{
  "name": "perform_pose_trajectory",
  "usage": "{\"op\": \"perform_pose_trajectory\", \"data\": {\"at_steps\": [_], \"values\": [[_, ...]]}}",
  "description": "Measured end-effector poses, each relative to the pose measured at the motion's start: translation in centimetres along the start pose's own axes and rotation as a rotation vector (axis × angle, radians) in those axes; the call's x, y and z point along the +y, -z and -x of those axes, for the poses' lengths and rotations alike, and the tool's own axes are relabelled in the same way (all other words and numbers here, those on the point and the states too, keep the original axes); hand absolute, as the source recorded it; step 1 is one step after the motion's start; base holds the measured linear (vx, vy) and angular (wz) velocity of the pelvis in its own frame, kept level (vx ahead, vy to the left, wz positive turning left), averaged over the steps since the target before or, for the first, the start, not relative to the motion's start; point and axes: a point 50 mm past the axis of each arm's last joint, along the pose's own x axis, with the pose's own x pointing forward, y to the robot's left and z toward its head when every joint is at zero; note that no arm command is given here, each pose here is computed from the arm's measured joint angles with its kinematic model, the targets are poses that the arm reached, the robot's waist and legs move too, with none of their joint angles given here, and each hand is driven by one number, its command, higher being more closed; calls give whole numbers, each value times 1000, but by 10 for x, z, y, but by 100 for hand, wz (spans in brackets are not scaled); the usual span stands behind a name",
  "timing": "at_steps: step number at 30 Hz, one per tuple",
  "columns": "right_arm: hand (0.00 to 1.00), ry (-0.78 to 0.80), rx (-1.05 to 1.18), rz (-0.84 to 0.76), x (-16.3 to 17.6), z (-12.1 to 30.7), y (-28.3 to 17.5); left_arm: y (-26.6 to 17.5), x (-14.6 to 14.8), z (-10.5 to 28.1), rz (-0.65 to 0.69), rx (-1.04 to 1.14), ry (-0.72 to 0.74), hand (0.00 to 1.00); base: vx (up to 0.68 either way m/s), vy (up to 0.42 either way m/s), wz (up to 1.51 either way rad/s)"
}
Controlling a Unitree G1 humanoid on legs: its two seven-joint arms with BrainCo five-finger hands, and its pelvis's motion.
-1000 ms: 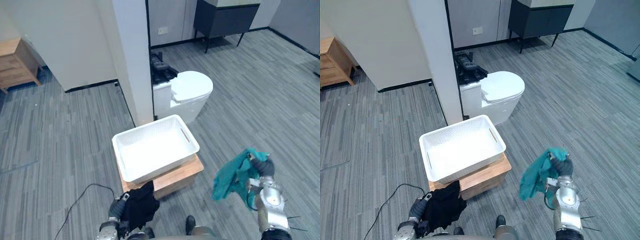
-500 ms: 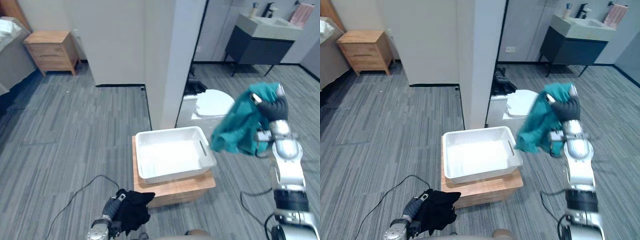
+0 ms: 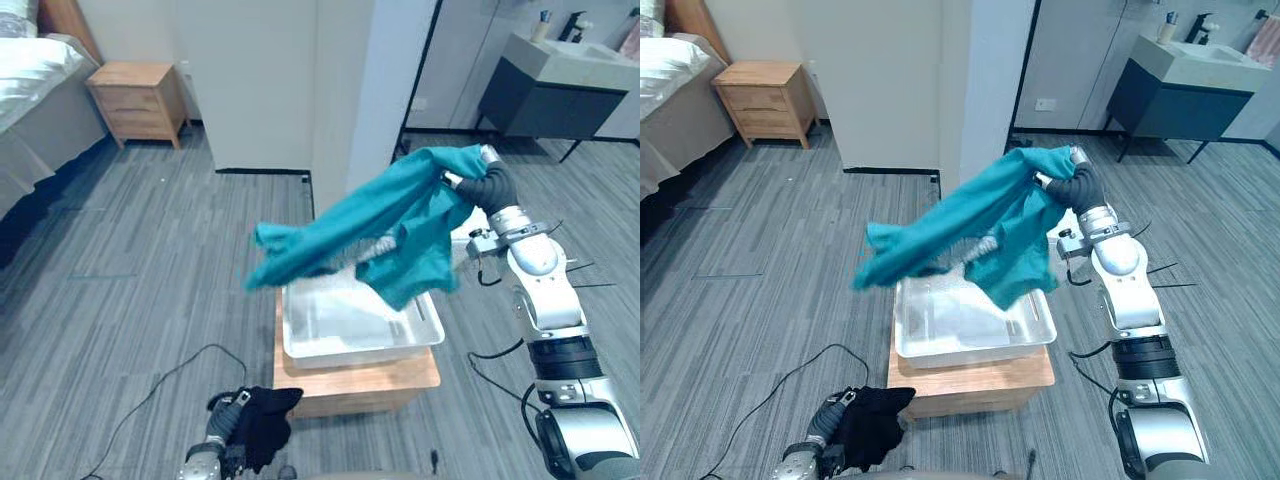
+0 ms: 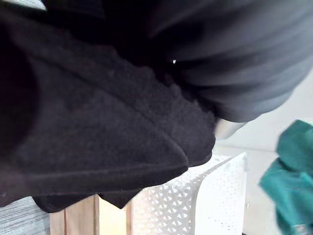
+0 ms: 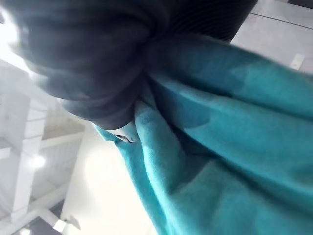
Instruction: Tidy the bed and pick cloth on bed and put in laundry
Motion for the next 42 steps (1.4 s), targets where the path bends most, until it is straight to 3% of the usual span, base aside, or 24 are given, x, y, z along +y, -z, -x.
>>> {"op": "perform_pose_trajectory", "data": {"at_steps": [6, 13, 14, 19, 25, 33, 36, 42], "values": [[100, -18, 175, -92, 22, 2, 42, 2, -3, 4, -9, -4, 15, 100, -86, -31, 26], [100, -60, 249, -16, 29, -21, 51, -44, -18, -12, -4, -169, 72, 100, -228, -23, 11], [0, -55, 263, 2, 28, -22, 54, -52, -22, -14, 2, -196, 88, 100, -176, -50, 12], [0, 12, 384, 74, 7, -30, 71, -72, -43, -16, -19, -268, 176, 100, -80, -24, 12], [0, 53, 555, 172, -13, -12, 102, -96, -57, -10, 3, -393, 240, 100, 23, 2, 2], [0, 41, 575, 362, -19, 0, 107, -174, -73, 24, -23, -759, 394, 100, 80, 5, 3], [0, 32, 645, 428, -16, 27, 124, -194, -74, 39, -33, -867, 427, 100, 24, -15, -25], [0, -6, 926, 392, -3, 132, 174, -236, -61, 52, -48, -1025, 427, 100, 6, -22, -37]]}}
